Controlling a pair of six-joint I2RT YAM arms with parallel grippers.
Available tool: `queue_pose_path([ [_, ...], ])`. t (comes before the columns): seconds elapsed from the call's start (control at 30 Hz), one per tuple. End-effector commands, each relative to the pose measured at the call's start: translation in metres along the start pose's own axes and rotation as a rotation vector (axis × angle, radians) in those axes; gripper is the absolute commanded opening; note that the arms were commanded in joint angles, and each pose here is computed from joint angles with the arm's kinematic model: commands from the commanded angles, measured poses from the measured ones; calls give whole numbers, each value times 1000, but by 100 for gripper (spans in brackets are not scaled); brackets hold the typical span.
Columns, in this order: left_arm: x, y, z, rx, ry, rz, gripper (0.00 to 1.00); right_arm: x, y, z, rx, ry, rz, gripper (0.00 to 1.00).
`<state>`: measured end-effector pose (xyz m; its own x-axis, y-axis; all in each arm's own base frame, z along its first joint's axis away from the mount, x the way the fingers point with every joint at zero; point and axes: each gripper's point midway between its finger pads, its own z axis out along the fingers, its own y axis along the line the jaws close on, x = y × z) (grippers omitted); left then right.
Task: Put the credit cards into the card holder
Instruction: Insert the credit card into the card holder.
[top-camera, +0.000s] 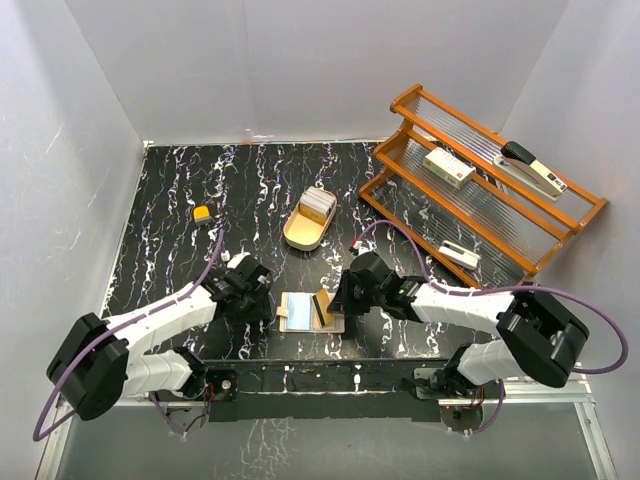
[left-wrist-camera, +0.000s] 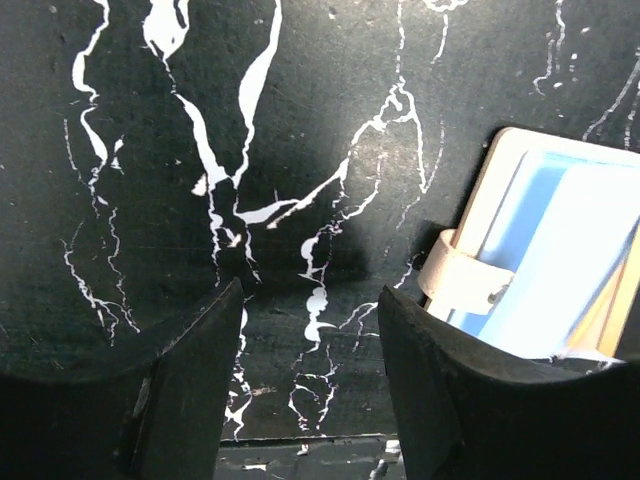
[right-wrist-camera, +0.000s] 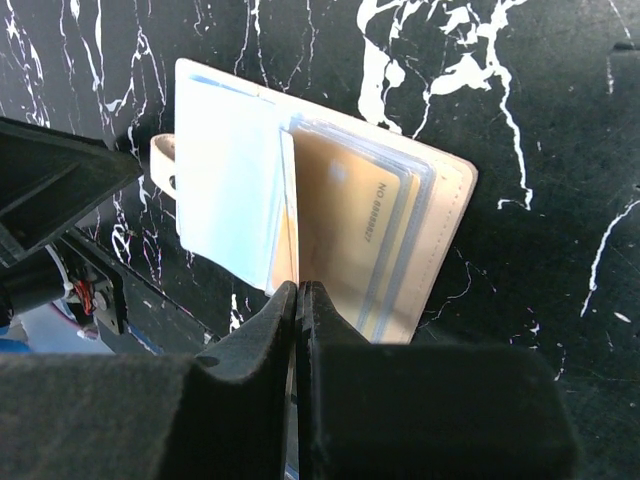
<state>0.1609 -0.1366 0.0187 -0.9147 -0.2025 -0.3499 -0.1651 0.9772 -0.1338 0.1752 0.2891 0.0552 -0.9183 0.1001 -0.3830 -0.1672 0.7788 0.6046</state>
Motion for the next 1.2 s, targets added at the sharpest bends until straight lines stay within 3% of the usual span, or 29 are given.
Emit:
queue_pose_path([
  [0.0,-7,-22,-11,116,-17,-17,55,-2,1,5,-12,-29,31,0],
  [0.27,9,-61,-9,341,59,-57,53,7,0,11,-30,4,56,1],
  [0.73,16,-41,5,238,72,-33,40,22,-8,20,-38,58,74,3],
  [1.0,15,-35,2,220,59,-28,14,28,-21,25,2,84,67,3],
  [1.17,15,-26,1,174,52,-32,9,32,-29,27,22,92,66,3],
])
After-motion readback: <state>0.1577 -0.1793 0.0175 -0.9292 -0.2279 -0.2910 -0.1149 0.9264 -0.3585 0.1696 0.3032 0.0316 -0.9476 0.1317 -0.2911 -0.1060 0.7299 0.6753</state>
